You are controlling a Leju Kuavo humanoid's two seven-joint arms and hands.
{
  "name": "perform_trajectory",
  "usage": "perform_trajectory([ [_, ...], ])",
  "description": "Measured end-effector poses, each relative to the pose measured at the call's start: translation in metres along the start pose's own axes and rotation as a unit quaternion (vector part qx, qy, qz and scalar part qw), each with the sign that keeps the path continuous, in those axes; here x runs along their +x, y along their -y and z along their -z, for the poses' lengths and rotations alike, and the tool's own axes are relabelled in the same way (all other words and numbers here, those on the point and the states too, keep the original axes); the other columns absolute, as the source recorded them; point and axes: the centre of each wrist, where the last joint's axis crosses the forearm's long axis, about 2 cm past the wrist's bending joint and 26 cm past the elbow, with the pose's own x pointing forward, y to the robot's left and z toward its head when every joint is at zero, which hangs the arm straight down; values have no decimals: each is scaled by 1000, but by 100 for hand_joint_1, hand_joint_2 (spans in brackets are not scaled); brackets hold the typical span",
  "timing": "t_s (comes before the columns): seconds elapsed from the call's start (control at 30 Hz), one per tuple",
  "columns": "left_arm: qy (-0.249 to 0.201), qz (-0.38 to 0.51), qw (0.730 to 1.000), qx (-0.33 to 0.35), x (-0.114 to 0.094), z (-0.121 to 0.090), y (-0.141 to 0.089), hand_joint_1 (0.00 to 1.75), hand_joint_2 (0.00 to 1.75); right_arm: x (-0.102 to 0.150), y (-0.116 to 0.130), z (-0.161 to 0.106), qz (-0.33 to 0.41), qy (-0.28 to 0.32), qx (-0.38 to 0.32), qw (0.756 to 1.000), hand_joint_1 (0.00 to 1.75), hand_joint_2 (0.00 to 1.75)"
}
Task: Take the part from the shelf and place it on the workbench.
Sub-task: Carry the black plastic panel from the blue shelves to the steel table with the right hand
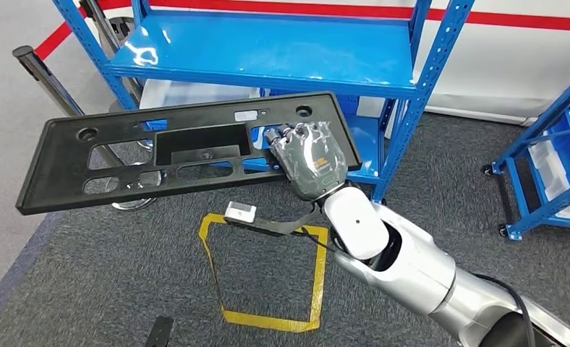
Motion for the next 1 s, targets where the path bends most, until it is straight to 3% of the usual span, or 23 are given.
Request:
perform_trajectory([
  [1.0, 21, -1, 1000, -11, -1, 0, 0, 0, 175, 4, 6, -2, -6, 13, -11, 1000, 175, 175],
])
